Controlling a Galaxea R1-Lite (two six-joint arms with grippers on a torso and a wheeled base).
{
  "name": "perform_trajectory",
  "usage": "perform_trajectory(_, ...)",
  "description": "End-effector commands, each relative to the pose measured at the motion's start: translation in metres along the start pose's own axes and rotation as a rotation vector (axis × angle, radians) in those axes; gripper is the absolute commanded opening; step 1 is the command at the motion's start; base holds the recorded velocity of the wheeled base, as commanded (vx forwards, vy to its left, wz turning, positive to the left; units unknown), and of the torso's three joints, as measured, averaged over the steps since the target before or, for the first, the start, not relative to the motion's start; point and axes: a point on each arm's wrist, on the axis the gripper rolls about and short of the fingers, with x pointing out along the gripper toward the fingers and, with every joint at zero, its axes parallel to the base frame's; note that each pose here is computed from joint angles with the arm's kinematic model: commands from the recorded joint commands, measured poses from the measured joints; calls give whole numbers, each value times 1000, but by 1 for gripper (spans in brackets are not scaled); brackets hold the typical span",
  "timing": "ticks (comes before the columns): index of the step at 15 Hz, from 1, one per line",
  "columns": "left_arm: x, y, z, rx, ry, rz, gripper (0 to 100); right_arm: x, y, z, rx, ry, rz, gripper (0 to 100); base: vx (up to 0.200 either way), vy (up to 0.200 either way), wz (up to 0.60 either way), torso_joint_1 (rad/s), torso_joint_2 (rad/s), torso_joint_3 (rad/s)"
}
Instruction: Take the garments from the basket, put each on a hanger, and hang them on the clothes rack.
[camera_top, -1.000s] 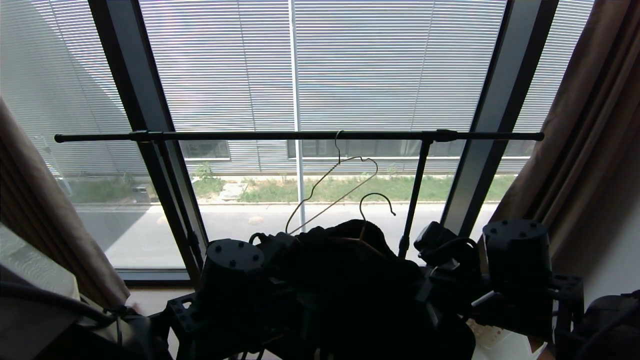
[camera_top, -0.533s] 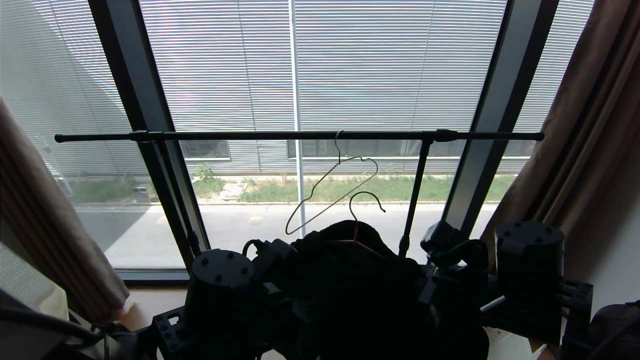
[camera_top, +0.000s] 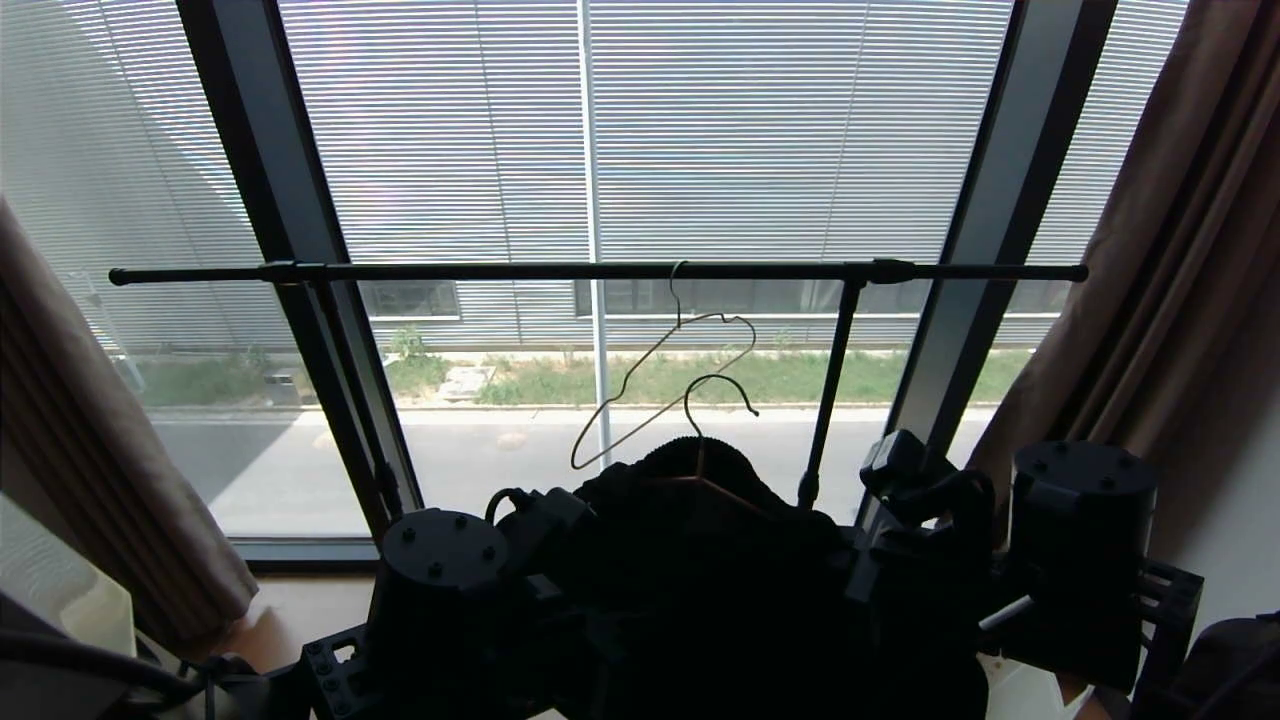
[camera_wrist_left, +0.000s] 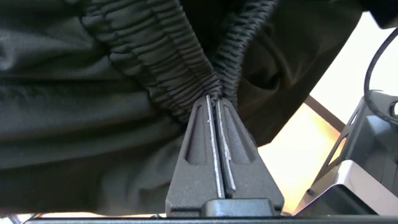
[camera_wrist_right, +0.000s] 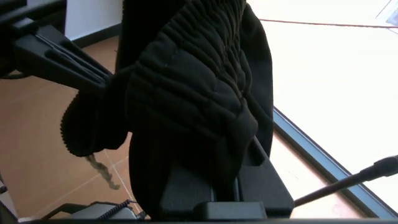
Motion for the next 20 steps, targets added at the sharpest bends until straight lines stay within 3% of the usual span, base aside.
perform_trajectory(1,0,0,0,1,0,-1,0,-2,2,-2,6,-14,24,0,0,0,0,0,0,0)
perform_trajectory(6,4,-3,-2,2,10,-11,0,-5,5,-2,9,-42,58,0,0,0,0,0,0,0)
perform_trajectory(7,4,-2,-2,2,10,-11,100,-6,5,-2,7,-47,68,0,0,0,0,0,0,0)
perform_trajectory(15,8,0,2,15,-14,9,100,-7,6,-2,10,-46,79,0,0,0,0,0,0,0)
perform_trajectory(20,-18,-3,7,24,-69,11,100,-8,6,-1,20,-53,111,0,0,0,0,0,0,0)
